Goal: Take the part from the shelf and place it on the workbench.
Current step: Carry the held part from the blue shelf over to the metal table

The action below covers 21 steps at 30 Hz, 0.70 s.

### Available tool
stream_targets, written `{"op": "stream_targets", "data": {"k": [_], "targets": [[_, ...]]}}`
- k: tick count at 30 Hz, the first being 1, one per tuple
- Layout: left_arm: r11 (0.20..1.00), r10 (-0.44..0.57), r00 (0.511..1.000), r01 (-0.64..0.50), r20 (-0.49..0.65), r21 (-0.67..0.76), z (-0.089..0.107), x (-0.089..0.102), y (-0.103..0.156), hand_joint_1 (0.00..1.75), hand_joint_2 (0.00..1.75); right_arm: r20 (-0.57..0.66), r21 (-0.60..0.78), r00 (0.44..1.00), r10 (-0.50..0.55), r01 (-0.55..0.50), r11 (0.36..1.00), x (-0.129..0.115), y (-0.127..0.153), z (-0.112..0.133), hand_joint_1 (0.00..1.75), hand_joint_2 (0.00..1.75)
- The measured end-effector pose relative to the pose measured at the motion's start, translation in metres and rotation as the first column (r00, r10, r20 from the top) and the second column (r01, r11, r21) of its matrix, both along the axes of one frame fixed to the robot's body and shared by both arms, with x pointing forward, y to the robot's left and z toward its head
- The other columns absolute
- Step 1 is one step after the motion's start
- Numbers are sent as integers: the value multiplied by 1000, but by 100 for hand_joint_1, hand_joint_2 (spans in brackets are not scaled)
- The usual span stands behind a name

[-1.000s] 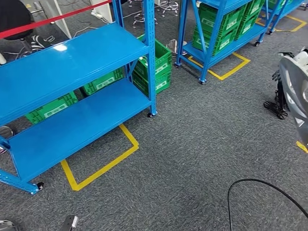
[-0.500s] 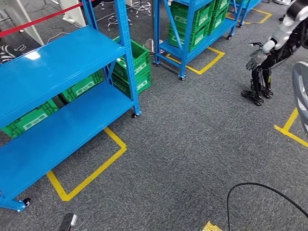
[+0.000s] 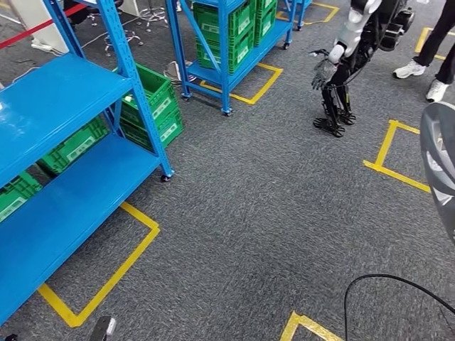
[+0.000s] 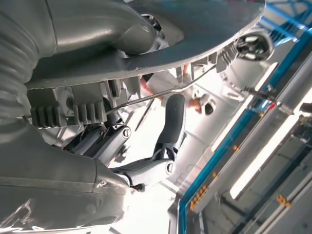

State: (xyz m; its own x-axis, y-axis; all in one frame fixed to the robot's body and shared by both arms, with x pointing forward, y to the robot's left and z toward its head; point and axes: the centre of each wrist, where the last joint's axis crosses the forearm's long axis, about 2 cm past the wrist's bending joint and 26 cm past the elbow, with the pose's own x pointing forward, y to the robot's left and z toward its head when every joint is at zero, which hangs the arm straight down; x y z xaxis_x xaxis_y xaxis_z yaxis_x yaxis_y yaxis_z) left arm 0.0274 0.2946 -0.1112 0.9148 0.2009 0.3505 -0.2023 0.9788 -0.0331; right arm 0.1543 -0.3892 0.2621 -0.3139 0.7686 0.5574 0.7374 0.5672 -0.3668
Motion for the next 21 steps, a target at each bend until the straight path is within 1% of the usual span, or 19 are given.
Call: {"op": "stream_targets", "data": {"k": [5,13,16,21], "targets": [[1000,16,1000,-16,22,-8,0,2,-3,0,175,-11,2,1000,-23,23,1000,-6,-8,-3,175,175],[999,31,997,-29,70,-33,0,0,-3,0,175,9,5,1000,-30,30,1000,-8,-15,-4,175,175],[1000,24,997,-23,68,-14,0,0,0,0,175,13,3,999,-34,34,999,-7,-17,-2,175,175],[1000,17,999,-17,28,3,0,4,1,0,175,10,-2,999,-43,43,999,-5,-18,-1,175,175]]}}
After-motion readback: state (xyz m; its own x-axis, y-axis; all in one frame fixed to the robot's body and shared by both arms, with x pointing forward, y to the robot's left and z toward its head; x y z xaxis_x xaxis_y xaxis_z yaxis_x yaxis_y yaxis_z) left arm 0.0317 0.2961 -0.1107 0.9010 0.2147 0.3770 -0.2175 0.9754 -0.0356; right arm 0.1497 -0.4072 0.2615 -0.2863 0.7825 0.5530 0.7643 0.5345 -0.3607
